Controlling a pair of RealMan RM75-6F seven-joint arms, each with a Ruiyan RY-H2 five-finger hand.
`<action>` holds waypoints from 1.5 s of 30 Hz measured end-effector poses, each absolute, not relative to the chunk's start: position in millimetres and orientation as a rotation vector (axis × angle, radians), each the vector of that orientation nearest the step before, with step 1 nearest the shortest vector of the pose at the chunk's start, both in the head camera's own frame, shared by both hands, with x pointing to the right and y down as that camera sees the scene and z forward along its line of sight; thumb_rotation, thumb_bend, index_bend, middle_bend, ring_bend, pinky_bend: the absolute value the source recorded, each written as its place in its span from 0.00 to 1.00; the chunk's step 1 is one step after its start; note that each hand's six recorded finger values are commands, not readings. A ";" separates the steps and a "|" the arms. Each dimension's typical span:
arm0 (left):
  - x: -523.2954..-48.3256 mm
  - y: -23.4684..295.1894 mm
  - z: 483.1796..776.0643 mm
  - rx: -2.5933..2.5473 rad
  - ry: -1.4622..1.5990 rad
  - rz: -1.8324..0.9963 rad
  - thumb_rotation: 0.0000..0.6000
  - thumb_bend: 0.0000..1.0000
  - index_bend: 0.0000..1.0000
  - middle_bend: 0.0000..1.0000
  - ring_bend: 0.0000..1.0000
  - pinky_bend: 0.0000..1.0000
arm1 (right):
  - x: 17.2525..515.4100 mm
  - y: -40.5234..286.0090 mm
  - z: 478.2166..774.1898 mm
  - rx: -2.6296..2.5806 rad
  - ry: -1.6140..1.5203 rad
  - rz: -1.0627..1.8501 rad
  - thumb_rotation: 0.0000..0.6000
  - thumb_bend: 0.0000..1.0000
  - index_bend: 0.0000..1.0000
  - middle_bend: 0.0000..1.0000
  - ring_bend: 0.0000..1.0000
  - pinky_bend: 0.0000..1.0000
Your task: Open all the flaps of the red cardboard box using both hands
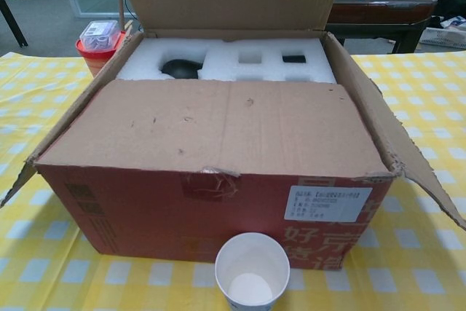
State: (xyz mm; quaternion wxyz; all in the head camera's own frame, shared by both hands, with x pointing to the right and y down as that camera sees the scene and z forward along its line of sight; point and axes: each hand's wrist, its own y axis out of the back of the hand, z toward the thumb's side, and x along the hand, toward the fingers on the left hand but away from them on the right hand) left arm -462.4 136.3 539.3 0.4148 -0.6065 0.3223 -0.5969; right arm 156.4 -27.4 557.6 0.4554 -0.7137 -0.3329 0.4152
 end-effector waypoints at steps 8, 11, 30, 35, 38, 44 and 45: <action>-461.3 138.9 539.7 -1.532 0.798 -1.500 0.28 0.33 0.40 0.42 0.22 0.00 | 162.3 -64.1 566.8 -1.706 -0.858 1.098 1.00 0.21 0.00 0.00 0.00 0.00; -461.4 140.0 539.7 -1.532 0.788 -1.501 0.29 0.33 0.40 0.42 0.22 0.00 | 163.0 -74.6 573.6 -1.695 -0.871 1.133 1.00 0.21 0.00 0.00 0.00 0.00; -463.3 140.6 540.7 -1.547 0.771 -1.495 0.36 0.33 0.41 0.42 0.22 0.00 | 175.7 -89.6 596.9 -1.680 -0.897 1.265 1.00 0.23 0.00 0.00 0.00 0.00; -463.3 140.1 541.4 -1.552 0.782 -1.485 0.36 0.33 0.41 0.42 0.22 0.00 | 173.2 -65.1 589.8 -1.738 -0.828 1.229 1.00 0.33 0.00 0.09 0.00 0.00; -463.0 140.4 541.7 -1.553 0.790 -1.481 0.36 0.33 0.41 0.42 0.22 0.00 | 172.8 -44.3 583.4 -1.774 -0.769 1.201 1.00 0.45 0.00 0.14 0.04 0.00; -461.2 141.2 541.7 -1.560 0.793 -1.479 0.37 0.33 0.42 0.42 0.22 0.00 | 179.4 1.2 568.9 -1.860 -0.661 1.150 1.00 0.70 0.10 0.22 0.13 0.14; -460.4 141.2 541.6 -1.562 0.794 -1.478 0.37 0.33 0.42 0.42 0.22 0.00 | 180.9 7.4 567.1 -1.875 -0.647 1.145 1.00 0.73 0.11 0.23 0.15 0.15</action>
